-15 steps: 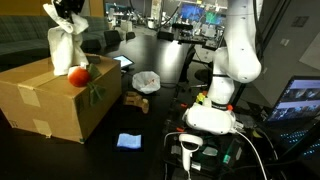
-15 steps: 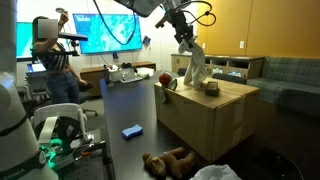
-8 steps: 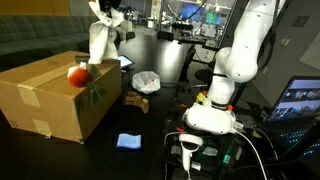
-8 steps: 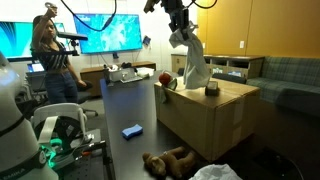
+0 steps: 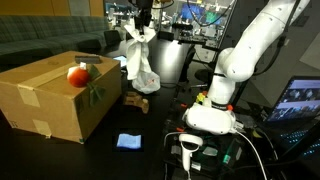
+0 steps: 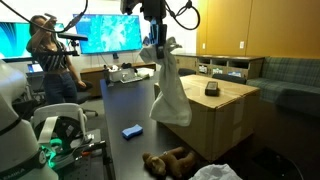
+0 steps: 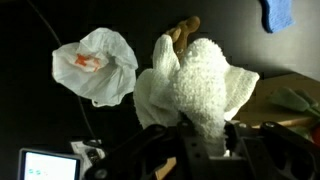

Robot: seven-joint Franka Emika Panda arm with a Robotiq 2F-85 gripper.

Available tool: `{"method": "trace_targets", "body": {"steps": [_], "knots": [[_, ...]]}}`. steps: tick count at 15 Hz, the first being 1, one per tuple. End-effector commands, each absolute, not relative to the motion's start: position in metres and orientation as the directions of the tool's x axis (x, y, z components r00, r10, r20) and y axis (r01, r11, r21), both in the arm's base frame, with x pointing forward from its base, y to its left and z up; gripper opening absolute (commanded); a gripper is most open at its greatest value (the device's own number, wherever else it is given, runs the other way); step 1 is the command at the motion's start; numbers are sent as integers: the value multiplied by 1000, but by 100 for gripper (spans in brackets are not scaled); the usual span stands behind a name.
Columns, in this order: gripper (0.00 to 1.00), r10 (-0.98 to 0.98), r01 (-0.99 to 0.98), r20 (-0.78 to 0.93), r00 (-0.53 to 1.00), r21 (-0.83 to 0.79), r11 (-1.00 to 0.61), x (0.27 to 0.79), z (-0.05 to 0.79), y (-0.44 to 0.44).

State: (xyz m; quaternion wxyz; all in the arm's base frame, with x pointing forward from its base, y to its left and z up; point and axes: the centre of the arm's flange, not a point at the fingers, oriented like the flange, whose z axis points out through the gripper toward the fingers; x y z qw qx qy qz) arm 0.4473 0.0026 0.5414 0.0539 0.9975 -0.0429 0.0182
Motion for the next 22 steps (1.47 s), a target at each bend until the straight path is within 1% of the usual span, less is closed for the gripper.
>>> {"method": "trace_targets", "body": {"steps": [1,6,10,12,16,22], "knots": [[4,6,8,-42,999,46,-999,429,512,4],[4,215,217,-166,962,-5,-976,441,457,25],[4,395,404,-258,881,-23,-915,457,407,61],[4,465,473,-274,842,-43,-880,460,383,77],[4,605,600,-255,755,-106,-793,460,347,105],[4,686,655,-99,721,-224,-721,447,313,129]]}}
